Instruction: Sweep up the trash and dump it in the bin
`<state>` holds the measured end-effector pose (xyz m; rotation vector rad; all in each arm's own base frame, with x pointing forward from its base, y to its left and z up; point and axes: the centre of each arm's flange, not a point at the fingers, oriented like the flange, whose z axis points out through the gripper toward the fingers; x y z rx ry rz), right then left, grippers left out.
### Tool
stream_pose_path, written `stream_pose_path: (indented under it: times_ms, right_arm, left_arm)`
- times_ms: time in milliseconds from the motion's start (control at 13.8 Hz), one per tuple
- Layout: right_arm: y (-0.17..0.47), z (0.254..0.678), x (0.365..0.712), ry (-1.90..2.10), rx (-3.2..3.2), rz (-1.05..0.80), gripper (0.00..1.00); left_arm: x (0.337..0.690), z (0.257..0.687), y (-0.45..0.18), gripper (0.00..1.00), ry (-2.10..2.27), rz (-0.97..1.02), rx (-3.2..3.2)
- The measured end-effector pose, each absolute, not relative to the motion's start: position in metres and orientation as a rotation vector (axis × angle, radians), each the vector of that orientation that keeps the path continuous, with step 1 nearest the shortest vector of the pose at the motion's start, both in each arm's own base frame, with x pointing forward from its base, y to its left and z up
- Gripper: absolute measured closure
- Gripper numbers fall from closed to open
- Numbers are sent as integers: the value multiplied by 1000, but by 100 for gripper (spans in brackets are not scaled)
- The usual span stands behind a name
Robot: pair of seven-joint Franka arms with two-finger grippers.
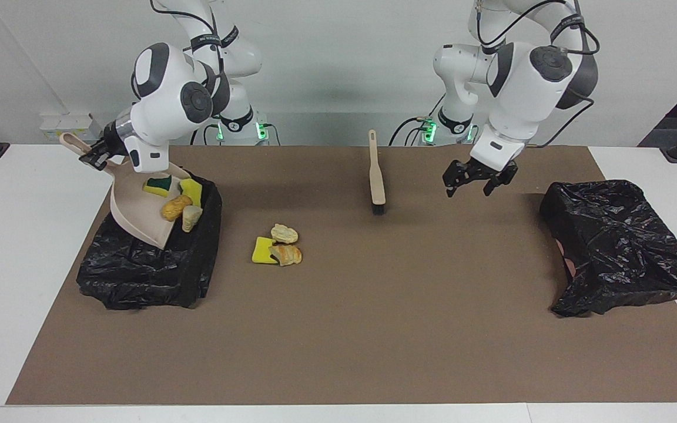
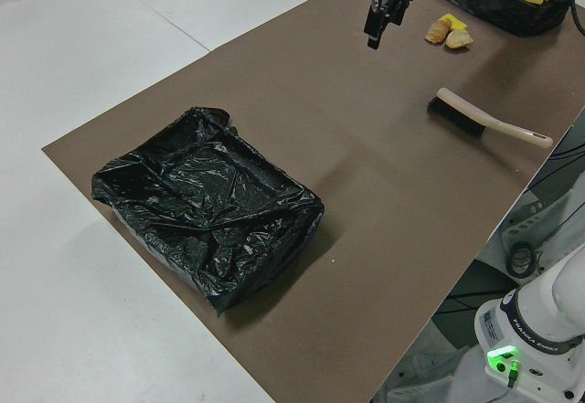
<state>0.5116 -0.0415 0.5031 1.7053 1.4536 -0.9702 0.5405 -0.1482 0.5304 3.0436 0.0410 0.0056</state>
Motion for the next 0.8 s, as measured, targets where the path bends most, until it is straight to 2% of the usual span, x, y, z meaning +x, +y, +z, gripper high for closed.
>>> stream_pose_path:
  times_ms: [289, 578, 795]
  right_arm:
    - [-41, 508, 511, 1421, 1656, -1008, 68]
    - [-21, 517, 509, 1380, 1548, -1055, 68]
    - [-13, 513, 511, 1372, 1469, -1070, 68]
  left_arm:
    - [559, 564, -80, 0, 70, 49, 3042]
    - [564, 566, -4, 0, 93, 56, 3046]
    - [562, 574, 25, 0, 113, 55, 3078]
